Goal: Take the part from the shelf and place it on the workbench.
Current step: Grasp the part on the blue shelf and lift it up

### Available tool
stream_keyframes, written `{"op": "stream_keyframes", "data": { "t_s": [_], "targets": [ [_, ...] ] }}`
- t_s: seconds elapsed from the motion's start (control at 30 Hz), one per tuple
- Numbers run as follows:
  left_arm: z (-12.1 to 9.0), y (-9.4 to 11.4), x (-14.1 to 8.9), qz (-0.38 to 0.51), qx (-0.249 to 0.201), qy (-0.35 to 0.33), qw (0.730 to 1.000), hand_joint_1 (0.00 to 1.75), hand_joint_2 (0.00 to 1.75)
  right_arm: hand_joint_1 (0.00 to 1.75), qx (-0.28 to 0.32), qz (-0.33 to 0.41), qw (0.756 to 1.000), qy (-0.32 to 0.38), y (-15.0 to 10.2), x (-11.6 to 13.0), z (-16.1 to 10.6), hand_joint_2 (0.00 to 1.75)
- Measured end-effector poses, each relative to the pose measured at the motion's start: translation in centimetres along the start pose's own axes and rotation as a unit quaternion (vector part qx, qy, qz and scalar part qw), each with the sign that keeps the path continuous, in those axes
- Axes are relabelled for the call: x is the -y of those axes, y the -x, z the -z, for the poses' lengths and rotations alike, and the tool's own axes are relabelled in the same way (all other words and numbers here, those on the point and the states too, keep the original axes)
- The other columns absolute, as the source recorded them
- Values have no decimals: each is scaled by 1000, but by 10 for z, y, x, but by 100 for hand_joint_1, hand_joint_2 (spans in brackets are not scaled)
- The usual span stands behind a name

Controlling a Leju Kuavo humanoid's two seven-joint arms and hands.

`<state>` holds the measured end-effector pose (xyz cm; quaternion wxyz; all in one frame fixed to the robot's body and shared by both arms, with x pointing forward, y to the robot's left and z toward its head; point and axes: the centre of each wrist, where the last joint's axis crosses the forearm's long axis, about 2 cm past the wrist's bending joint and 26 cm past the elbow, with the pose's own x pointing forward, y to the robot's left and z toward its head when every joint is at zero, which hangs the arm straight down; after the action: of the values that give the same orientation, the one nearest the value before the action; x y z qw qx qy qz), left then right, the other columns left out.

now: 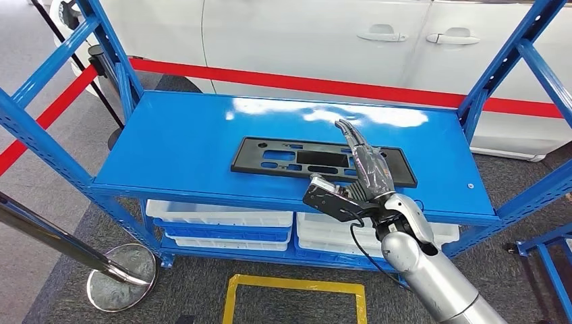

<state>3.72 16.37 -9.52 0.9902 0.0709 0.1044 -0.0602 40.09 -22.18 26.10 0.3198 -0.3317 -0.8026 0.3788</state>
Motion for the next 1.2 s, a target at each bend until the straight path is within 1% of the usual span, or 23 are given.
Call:
{"op": "stream_keyframes", "data": {
  "t_s": [0.07,0.23,0.33,0.57,0.73,0.9,1.2],
  "targets": [
    [-1,-1,1,2,1,1,1000,0,0,0,-1,-4,1000,-5,1,0,-2,175],
    [-1,-1,2,4,2,1,1000,0,0,0,-5,-8,1000,-25,3,-11,-13,175],
    [-1,-2,2,3,3,0,1000,0,0,0,-3,-12,999,-50,4,-18,-20,175],
    [-1,-2,1,4,3,0,1000,0,0,0,-2,-32,992,-122,3,-54,-62,175],
    [-1,-2,2,10,5,1,1000,0,0,0,-4,-47,987,-152,-1,-76,-83,175],
    [-1,-2,2,11,5,2,1000,0,0,0,-4,-52,984,-170,-3,-87,-91,175],
    [-1,-2,2,11,5,2,1000,0,0,0,-4,-53,982,-182,-3,-93,-96,175]
  ]
}}
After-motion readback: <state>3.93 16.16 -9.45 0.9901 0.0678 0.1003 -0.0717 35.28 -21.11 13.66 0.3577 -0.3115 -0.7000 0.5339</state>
